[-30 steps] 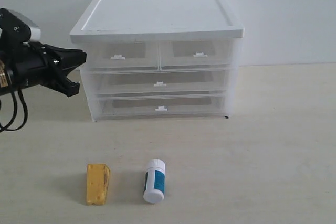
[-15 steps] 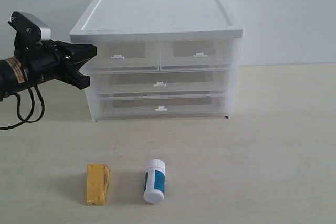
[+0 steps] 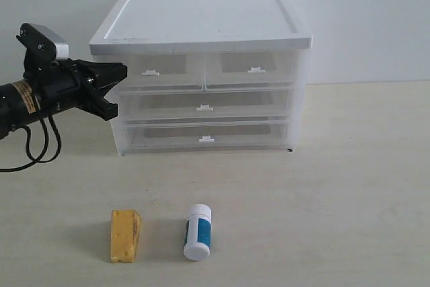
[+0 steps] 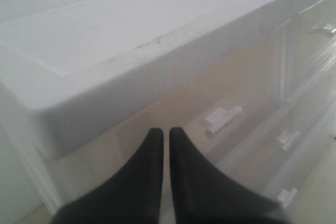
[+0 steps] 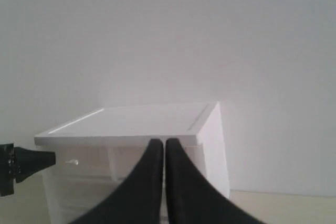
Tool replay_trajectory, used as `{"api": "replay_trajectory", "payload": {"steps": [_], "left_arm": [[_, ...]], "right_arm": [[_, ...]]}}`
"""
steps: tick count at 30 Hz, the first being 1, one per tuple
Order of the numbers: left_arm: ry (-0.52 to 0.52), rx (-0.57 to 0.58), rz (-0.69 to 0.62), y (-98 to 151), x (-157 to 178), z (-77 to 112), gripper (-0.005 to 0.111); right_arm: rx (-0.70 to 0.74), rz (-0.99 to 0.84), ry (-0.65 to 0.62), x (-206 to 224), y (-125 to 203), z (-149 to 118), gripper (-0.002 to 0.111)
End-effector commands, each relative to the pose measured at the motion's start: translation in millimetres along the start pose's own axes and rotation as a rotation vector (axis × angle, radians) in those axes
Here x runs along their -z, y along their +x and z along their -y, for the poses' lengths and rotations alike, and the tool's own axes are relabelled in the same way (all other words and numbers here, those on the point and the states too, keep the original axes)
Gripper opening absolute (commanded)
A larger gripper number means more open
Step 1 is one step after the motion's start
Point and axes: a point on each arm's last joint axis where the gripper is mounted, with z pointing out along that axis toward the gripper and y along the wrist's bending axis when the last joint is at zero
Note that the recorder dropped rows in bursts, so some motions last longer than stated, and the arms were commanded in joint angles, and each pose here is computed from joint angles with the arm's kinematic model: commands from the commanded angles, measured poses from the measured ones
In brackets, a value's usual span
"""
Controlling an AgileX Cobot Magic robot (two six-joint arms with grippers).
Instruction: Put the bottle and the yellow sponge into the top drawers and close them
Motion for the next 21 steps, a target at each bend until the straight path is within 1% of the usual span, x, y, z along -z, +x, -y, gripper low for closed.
{"api": "replay_trajectory", "payload": {"steps": [1,2,3,4,5,7,8,9,11,13,18,20,21], "left_arm": [[0.013,-0.004,0.071,-7.3,-1.7,1.1,0.004],[0.013,-0.004,0.071,-7.3,-1.7,1.1,0.004],[0.013,-0.004,0.071,-7.3,-1.7,1.1,0.004],[0.013,-0.004,0.071,-7.3,-1.7,1.1,0.004],[0.013,-0.004,0.071,-7.3,-1.7,1.1,0.004],[0.012,-0.004,0.068,-6.9,-1.7,1.0,0.004],[0.012,-0.004,0.068,-6.9,-1.7,1.0,0.004],[0.012,-0.004,0.068,-6.9,-1.7,1.0,0.004],[0.012,-0.004,0.068,-6.9,-1.7,1.0,0.004],[0.012,-0.004,0.068,-6.9,-1.7,1.0,0.004],[0.012,-0.004,0.068,-6.9,-1.7,1.0,0.004],[0.012,-0.004,0.068,-6.9,-1.7,1.0,0.004],[0.012,-0.004,0.068,-6.9,-1.7,1.0,0.004]], "right_arm": [[0.08,-0.095,-0.137,-44.2,-8.1,-5.7,0.0],[0.072,-0.108,-0.168,-53.1,-7.6,-6.6,0.002],[0.033,-0.123,-0.197,-64.7,-6.4,-6.8,0.006],[-0.013,-0.148,-0.216,-77.0,-3.3,-5.9,0.013],[-0.061,-0.179,-0.232,-89.2,1.4,-4.4,0.023],[-0.148,-0.234,-0.242,-110.3,12.6,-0.4,0.036],[-0.218,-0.272,-0.241,-123.6,21.0,2.8,0.044],[-0.265,-0.298,-0.236,-132.0,27.3,5.1,0.046],[-0.383,-0.354,-0.226,-151.5,42.4,10.4,0.047],[-0.468,-0.392,-0.217,-167.7,55.7,14.9,0.047],[-0.639,-0.483,-0.178,-214.5,93.4,29.5,0.047],[-0.692,-0.5,-0.2,-225.2,103.3,30.8,0.047],[-0.75,-0.513,-0.234,-235.4,112.5,31.1,0.047]]}}
